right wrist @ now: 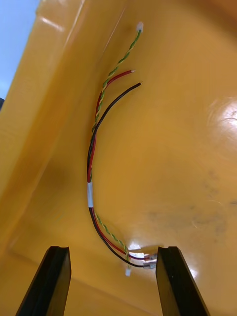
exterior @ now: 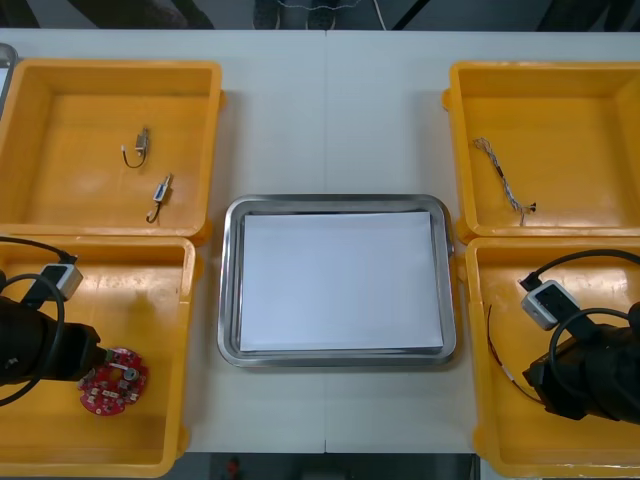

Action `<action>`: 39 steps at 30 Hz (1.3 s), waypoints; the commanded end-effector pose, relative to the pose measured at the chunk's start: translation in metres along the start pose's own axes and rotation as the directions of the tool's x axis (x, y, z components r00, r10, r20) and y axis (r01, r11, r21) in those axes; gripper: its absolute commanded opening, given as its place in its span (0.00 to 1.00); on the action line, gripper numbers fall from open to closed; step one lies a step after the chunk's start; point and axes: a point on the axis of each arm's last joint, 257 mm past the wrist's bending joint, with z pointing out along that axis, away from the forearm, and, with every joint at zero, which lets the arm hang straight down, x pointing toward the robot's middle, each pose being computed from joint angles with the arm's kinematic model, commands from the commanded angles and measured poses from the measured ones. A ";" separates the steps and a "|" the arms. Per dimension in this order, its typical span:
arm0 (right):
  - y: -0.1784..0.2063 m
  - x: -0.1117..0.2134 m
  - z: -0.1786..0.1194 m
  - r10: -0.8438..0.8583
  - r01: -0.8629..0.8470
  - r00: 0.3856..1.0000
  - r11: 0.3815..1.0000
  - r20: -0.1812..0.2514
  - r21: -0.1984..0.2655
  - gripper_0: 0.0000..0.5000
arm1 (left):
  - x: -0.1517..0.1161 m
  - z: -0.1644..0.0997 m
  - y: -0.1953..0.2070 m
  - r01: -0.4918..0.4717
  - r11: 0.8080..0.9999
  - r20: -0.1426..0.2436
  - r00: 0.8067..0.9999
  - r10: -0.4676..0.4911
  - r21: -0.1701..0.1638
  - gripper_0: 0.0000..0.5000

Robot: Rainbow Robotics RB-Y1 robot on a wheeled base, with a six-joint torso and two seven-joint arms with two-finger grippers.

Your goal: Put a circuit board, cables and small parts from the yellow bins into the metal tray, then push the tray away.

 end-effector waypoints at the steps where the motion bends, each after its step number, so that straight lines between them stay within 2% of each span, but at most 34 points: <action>1: 0.009 0.015 0.019 0.000 -0.001 1.000 1.000 -0.017 -0.031 1.00 | 0.021 0.009 0.010 -0.090 0.996 -0.038 0.995 0.089 -0.025 1.00; 8: 0.011 0.020 0.032 -0.016 0.016 1.000 1.000 -0.015 0.004 1.00 | 0.026 0.014 0.013 -0.091 0.995 -0.038 0.995 0.089 -0.034 1.00; 12: 0.014 0.024 0.039 -0.005 0.005 1.000 1.000 -0.016 -0.006 1.00 | 0.027 0.020 0.015 -0.087 0.995 -0.037 0.996 0.086 -0.038 1.00; 16: 0.014 0.026 0.050 0.012 -0.012 1.000 1.000 0.001 -0.012 1.00 | 0.027 0.027 0.016 -0.087 0.996 -0.027 0.996 0.086 -0.036 1.00; 21: 0.016 0.027 0.060 0.022 -0.022 1.000 1.000 0.015 -0.019 1.00 | 0.031 0.030 0.017 -0.091 0.995 -0.032 0.995 0.090 -0.040 1.00; 28: 0.018 0.029 0.072 0.012 -0.012 0.999 1.000 0.031 0.000 1.00 | 0.034 0.035 0.019 -0.098 0.994 -0.030 0.995 0.097 -0.055 1.00; 29: 0.019 0.030 0.073 0.017 -0.016 0.999 1.000 0.031 -0.003 1.00 | 0.034 0.035 0.019 -0.098 0.994 -0.028 0.995 0.097 -0.054 0.97; 30: 0.020 0.033 0.073 0.020 -0.020 0.999 1.000 0.027 -0.006 1.00 | 0.033 0.035 0.019 -0.099 0.994 -0.026 0.995 0.098 -0.055 0.85; 31: 0.022 0.033 0.073 0.023 -0.023 0.999 1.000 0.026 -0.010 1.00 | 0.033 0.036 0.018 -0.100 0.994 -0.025 0.995 0.098 -0.053 0.68; 32: 0.022 0.033 0.073 0.023 -0.023 0.999 1.000 0.026 -0.010 1.00 | 0.033 0.036 0.018 -0.100 0.994 -0.025 0.995 0.098 -0.053 0.68; 33: 0.022 0.035 0.073 0.028 -0.027 0.999 1.000 0.023 -0.011 1.00 | 0.034 0.036 0.019 -0.097 0.994 -0.026 0.995 0.096 -0.053 0.35; 34: 0.022 0.035 0.073 0.025 -0.025 0.999 1.000 0.022 -0.012 1.00 | 0.034 0.036 0.019 -0.097 0.994 -0.026 0.995 0.096 -0.053 0.31; 35: 0.023 0.036 0.074 0.028 -0.028 0.999 1.000 0.021 -0.013 1.00 | 0.035 0.036 0.018 -0.095 0.994 -0.026 0.995 0.094 -0.052 0.17; 36: 0.023 0.037 0.074 0.030 -0.030 0.999 0.999 0.020 -0.013 1.00 | 0.035 0.036 0.018 -0.094 0.994 -0.024 0.995 0.093 -0.051 0.08; 37: 0.023 0.036 0.074 0.030 -0.030 0.999 0.999 0.023 -0.013 1.00 | 0.035 0.037 0.018 -0.095 0.994 -0.024 0.995 0.093 -0.050 0.02; 39: 0.024 0.036 0.074 0.031 -0.031 0.999 0.999 0.025 -0.015 1.00 | 0.035 0.037 0.018 -0.093 0.995 -0.023 0.996 0.091 -0.049 0.01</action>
